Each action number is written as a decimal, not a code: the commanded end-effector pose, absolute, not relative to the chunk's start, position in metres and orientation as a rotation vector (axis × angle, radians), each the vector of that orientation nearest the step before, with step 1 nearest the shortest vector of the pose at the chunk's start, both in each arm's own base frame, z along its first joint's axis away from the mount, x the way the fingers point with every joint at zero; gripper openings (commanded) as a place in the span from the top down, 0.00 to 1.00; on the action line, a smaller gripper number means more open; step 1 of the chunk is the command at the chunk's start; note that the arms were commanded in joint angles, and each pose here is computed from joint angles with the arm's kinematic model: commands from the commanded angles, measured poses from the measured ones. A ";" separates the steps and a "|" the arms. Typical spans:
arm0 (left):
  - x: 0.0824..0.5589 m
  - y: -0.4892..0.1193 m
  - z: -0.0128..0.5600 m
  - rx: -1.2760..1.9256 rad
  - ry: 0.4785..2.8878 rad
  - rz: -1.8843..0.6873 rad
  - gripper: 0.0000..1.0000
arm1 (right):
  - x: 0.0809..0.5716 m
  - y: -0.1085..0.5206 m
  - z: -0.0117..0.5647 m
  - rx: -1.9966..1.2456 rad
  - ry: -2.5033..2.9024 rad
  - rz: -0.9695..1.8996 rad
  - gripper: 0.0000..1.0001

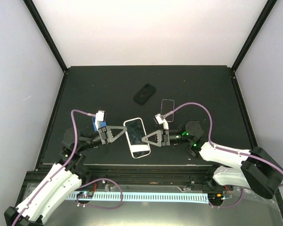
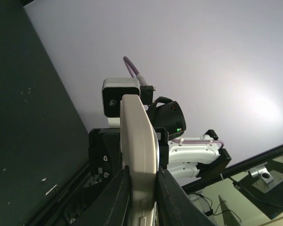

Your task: Put the phone into the phone case

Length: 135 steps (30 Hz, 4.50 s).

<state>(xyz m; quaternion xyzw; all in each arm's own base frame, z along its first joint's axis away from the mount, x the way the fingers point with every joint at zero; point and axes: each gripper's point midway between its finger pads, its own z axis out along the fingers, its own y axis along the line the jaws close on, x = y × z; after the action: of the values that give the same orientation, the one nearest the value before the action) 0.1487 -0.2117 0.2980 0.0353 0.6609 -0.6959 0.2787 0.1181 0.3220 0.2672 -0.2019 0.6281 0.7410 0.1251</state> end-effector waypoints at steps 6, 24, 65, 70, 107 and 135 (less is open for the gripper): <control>0.158 -0.209 0.305 0.072 1.839 -1.751 0.76 | 0.126 0.324 0.257 -0.582 1.864 2.082 0.82; 0.174 -0.213 0.283 0.036 1.975 -1.644 0.95 | 0.143 0.319 0.244 -0.479 1.953 1.903 0.83; 0.157 -0.240 0.259 -0.019 1.950 -1.953 0.43 | 0.219 0.323 0.284 0.185 1.807 2.017 0.85; 0.160 -0.238 0.254 -0.055 2.003 -1.880 0.79 | 0.220 0.322 0.278 0.200 1.823 2.001 0.85; 0.196 -0.224 0.208 -0.141 2.222 -1.451 0.16 | 0.202 0.298 0.227 -0.078 2.070 1.739 0.90; 0.309 -0.022 0.088 -0.713 2.528 -0.194 0.01 | 0.277 0.129 0.093 0.347 2.558 0.891 0.87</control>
<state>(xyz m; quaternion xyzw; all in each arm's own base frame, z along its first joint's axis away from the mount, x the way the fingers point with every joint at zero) 0.2871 -0.0230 0.0763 -0.2944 0.9242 -0.0741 0.2316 0.2586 0.1361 0.0871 0.1343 0.9159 0.3305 0.1843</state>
